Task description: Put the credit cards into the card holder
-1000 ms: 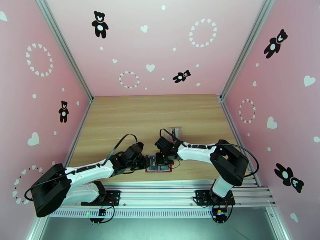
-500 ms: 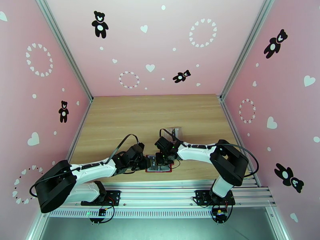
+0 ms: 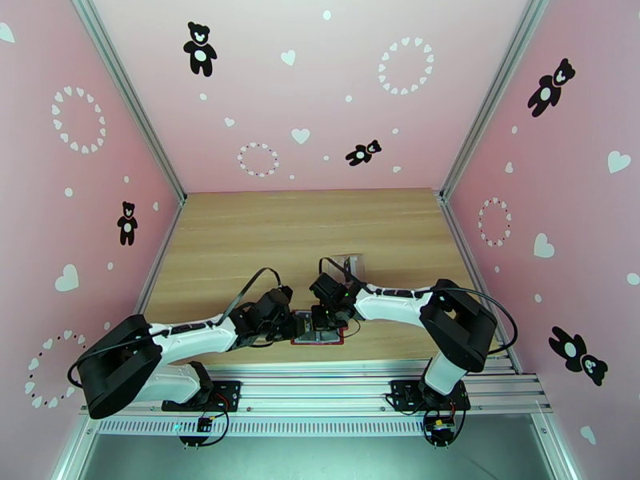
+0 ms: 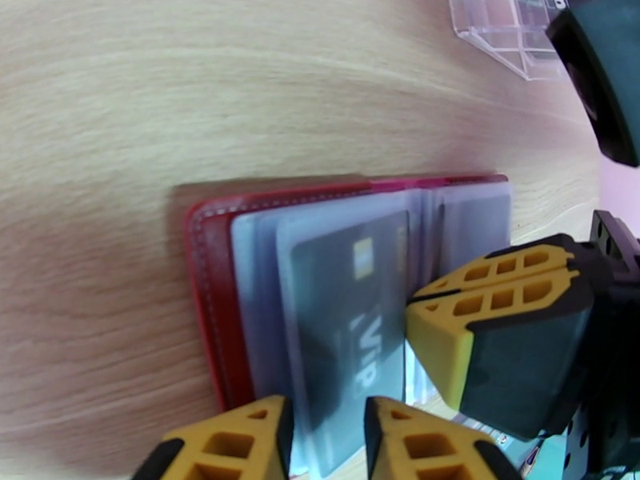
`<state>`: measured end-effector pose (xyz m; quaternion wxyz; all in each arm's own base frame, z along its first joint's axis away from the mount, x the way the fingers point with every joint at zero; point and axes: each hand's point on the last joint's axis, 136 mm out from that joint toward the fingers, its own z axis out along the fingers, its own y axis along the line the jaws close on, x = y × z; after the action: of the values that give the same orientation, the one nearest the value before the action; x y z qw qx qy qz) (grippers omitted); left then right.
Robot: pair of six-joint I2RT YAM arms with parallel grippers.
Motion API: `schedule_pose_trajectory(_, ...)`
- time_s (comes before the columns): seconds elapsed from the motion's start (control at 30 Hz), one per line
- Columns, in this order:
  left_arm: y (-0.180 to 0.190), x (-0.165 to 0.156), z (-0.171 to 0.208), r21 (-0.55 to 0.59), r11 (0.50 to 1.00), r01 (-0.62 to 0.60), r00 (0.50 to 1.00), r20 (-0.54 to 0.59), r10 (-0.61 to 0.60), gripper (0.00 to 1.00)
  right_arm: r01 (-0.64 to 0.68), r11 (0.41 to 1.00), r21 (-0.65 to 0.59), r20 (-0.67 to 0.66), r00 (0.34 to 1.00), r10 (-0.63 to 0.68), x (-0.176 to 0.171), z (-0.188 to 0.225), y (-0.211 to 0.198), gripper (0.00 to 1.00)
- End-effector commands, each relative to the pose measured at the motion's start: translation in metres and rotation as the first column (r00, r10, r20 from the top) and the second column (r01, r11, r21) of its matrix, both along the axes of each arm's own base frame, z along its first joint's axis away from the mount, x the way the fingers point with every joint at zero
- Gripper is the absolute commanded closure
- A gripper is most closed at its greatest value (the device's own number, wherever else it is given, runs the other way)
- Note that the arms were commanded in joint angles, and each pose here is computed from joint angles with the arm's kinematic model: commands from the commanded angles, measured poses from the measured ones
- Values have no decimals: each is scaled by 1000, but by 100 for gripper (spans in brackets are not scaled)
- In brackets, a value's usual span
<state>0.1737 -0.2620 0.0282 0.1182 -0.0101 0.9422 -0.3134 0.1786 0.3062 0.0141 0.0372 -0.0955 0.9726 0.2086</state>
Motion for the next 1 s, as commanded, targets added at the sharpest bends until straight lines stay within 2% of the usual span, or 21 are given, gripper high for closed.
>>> schedule_pose_trajectory(0.0, -14, 2, 9, -41, 999, 20, 1000, 10, -20, 70, -3, 997, -81, -23, 1000, 2, -7, -25, -14, 96)
schedule_pose_trajectory(0.23, -23, 3, 22, -89, 995, 33, 999, 37, -30, 70, 0, 999, -39, 8, 1000, 0, -3, -9, -8, 94)
schedule_pose_trajectory(0.37, -29, 4, 33, -124, 991, 47, 998, 51, -41, 70, 8, 1000, -11, 54, 999, -8, 2, 14, -8, 79)
schedule_pose_trajectory(0.47, -35, 5, 41, -142, 988, 60, 997, 61, -52, 70, 25, 1000, -2, 97, 995, -25, 8, 32, -14, 72)
schedule_pose_trajectory(0.77, -62, 9, 59, -155, 981, 116, 990, 101, -101, 69, 132, 989, -63, 187, 975, -118, 20, 60, -79, 69)
schedule_pose_trajectory(0.97, -96, 7, 48, -143, 974, 176, 982, 89, -165, 67, 213, 976, -38, 191, 961, -202, 24, 67, -121, 69)
